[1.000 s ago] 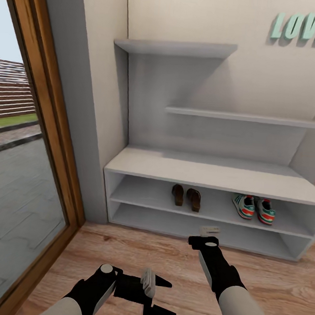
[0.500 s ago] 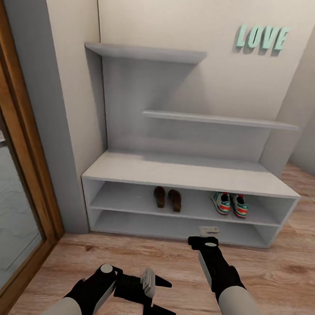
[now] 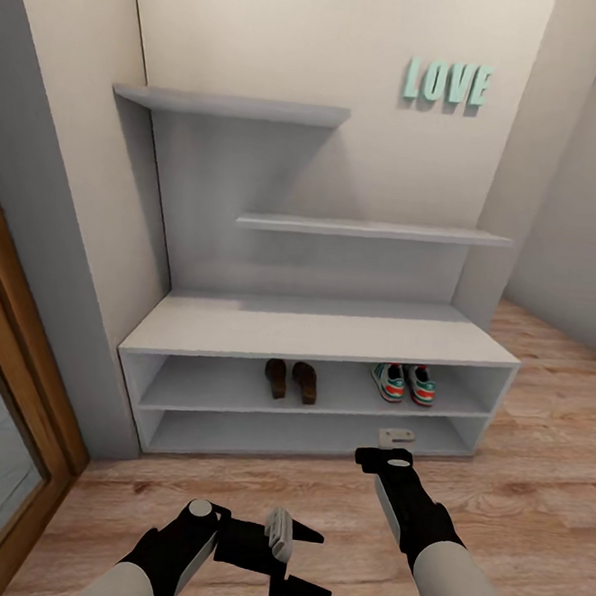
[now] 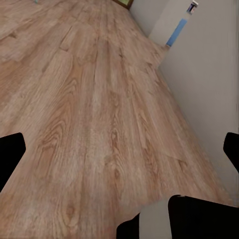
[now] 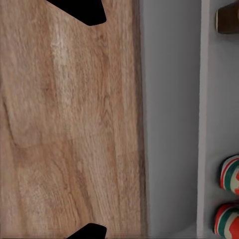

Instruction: Pick up the two gym shoes and the two sandals from the corridor floor and place them onto the hallstand (shoe rack) in the corridor, making sure they are on the rack and not on the floor. Arrange them so the two gym shoes are next to each other and the two sandals are next to each other.

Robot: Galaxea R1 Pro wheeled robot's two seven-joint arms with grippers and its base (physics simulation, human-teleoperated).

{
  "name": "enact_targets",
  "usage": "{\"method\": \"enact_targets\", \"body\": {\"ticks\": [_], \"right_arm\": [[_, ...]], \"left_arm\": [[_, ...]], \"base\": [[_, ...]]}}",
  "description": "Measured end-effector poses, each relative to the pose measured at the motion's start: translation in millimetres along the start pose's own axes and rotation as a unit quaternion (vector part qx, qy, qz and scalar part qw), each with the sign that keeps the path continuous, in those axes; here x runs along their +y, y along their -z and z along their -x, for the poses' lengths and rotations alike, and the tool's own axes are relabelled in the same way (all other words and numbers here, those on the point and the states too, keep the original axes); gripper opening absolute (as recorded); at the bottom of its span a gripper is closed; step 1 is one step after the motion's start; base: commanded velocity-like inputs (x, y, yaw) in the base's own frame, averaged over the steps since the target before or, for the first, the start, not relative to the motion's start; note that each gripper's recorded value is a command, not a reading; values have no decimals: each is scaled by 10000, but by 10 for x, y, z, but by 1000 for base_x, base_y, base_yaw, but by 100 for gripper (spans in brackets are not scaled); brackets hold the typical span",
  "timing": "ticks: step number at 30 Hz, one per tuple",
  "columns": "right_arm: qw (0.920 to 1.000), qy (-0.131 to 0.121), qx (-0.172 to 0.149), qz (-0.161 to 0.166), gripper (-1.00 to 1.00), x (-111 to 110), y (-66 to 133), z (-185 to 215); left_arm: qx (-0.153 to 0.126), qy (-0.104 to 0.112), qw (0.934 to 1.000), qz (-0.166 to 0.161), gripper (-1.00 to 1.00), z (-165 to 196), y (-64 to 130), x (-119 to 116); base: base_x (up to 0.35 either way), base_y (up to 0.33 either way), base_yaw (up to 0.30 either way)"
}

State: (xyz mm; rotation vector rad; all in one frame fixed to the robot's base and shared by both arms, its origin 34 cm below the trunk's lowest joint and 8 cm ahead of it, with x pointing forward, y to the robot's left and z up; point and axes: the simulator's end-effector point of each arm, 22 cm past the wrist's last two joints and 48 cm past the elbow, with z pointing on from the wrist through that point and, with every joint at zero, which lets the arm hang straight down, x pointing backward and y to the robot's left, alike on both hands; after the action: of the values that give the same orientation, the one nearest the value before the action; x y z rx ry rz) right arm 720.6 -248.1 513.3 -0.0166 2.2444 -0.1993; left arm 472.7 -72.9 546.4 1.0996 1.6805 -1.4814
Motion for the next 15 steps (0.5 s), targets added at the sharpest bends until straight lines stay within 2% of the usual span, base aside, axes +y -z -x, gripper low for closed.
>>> {"method": "enact_targets", "body": {"ticks": [6, 10, 12, 13, 15], "right_arm": [[10000, 8, -1, 0, 100, -16, 58, 121], [10000, 12, -1, 1, 100, -27, 96, 200], [10000, 14, -1, 1, 100, -32, 116, 239], [10000, 17, -2, 2, 100, -33, 125, 259], [10000, 19, -2, 4, 100, -37, 145, 298]], "left_arm": [[-5, 4, 10000, 18, 100, 127, 35, -23], [3, 28, 9999, 104, 100, 186, 126, 8], [4, 67, 9997, 254, 100, 191, 267, 86], [-31, 182, 9987, 467, 100, 155, 443, 196], [-71, 343, 9967, 728, 100, 114, 636, 313]], "base": [[0, 0, -33], [0, 0, -8], [0, 0, -2], [0, 0, 0], [0, 0, 0]]}}
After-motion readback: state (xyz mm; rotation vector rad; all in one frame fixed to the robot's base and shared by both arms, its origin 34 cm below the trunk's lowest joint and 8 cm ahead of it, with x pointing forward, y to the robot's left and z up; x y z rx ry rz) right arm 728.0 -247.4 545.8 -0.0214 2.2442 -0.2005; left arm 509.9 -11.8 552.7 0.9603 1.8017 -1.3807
